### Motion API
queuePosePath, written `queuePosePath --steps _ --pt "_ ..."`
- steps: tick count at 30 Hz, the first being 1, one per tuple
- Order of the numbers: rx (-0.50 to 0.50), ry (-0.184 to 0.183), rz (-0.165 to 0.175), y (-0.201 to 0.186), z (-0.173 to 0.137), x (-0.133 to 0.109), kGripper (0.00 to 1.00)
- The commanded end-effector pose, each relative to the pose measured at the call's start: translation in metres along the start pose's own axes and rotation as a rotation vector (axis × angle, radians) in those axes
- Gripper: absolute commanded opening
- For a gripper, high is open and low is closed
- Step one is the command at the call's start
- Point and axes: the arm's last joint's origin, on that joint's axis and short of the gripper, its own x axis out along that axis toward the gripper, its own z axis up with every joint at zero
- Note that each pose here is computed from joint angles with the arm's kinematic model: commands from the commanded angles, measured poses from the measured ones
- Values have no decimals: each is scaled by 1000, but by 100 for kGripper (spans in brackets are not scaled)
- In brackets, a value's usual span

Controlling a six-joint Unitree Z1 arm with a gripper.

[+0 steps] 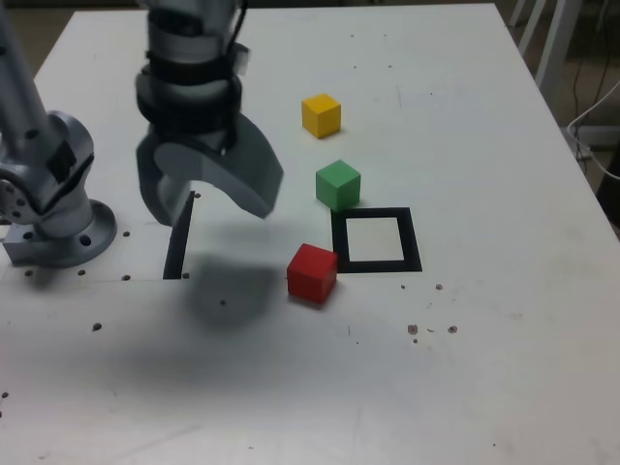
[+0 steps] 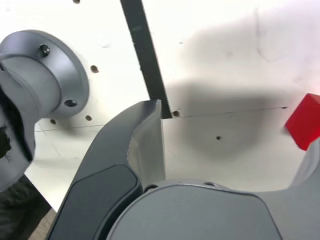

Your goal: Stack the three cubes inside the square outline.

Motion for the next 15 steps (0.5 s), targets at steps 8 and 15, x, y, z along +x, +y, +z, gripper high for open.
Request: queuePosePath --steps 8,15 --pt "49 15 10 -16 30 -4 99" --pt "91 23 21 -31 49 -6 99"
